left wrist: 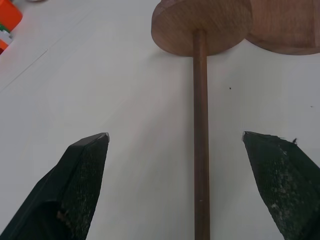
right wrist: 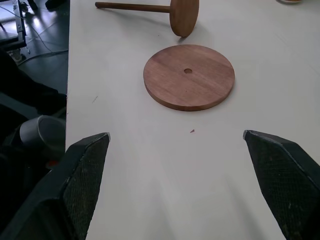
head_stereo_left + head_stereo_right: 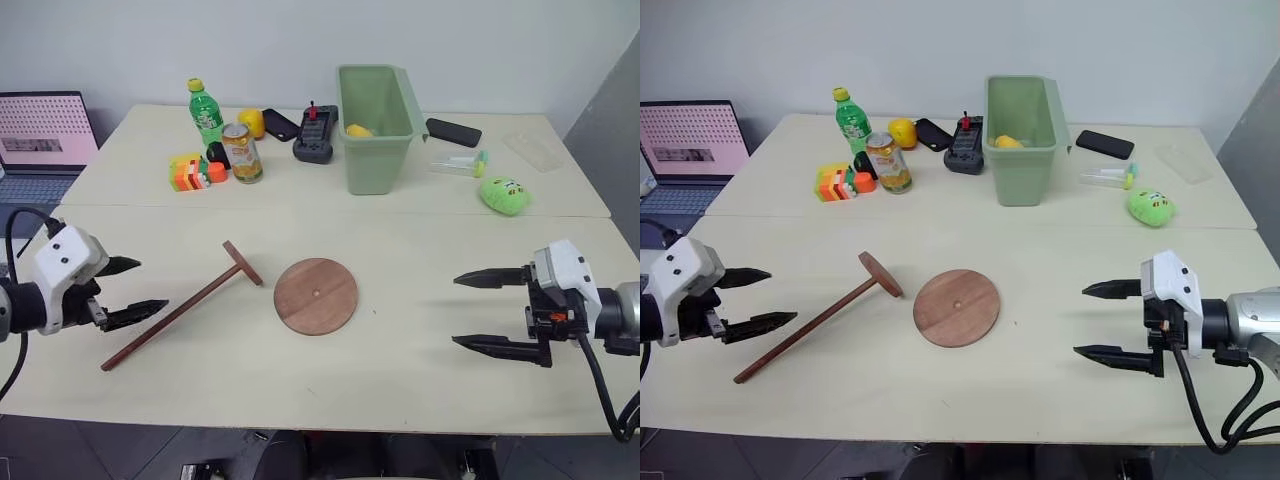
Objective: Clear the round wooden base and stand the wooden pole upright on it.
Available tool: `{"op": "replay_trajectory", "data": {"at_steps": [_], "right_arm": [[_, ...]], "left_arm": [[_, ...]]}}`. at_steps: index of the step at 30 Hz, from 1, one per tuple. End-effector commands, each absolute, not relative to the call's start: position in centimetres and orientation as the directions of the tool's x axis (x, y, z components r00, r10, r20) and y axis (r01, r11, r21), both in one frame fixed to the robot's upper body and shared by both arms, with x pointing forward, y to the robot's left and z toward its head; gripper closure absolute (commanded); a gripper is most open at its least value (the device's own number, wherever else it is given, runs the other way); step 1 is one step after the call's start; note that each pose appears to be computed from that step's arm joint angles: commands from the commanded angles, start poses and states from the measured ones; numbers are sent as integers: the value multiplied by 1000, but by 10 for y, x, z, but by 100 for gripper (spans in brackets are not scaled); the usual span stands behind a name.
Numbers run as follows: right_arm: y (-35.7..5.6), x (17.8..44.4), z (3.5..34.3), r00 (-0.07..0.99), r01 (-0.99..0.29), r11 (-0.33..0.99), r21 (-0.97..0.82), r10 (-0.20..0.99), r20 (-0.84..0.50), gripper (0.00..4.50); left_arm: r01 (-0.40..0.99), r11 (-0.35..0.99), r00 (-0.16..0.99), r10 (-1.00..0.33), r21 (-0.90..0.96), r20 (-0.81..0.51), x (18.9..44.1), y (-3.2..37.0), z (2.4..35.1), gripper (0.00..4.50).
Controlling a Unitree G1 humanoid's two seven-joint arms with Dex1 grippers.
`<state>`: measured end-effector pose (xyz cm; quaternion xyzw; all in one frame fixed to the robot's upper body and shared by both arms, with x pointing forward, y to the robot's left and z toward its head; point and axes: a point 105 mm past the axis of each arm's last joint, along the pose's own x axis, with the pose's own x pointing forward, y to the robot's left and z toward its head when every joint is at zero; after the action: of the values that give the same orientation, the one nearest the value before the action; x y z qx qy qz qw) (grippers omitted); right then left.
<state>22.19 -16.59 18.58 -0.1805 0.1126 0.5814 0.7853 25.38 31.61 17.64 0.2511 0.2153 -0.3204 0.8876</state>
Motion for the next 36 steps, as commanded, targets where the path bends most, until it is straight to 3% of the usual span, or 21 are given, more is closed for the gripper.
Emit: {"op": "replay_trajectory", "data": {"at_steps": [1, 6, 15, 25, 36], "right_arm": [[-156, 219, 194, 275, -957, 217, -195, 892, -360, 0], [-138, 213, 200, 211, -967, 148, -206, 922, -325, 0], [-78, 203, 207, 37, -983, -5, -185, 973, -226, 0], [-62, 206, 207, -10, -971, -67, -231, 971, -241, 0], [-63, 208, 217, 5, -955, -67, -290, 970, -241, 0]], "left_arm": [[681, 642, 707, -450, 352, -546, 252, 316, 192, 4], [710, 634, 653, -430, 306, -624, 249, 313, 183, 4], [736, 630, 597, -432, 247, -676, 276, 279, 170, 4], [739, 614, 558, -325, 278, -764, 310, 271, 158, 4], [756, 605, 513, -307, 252, -802, 313, 273, 145, 4]]}}
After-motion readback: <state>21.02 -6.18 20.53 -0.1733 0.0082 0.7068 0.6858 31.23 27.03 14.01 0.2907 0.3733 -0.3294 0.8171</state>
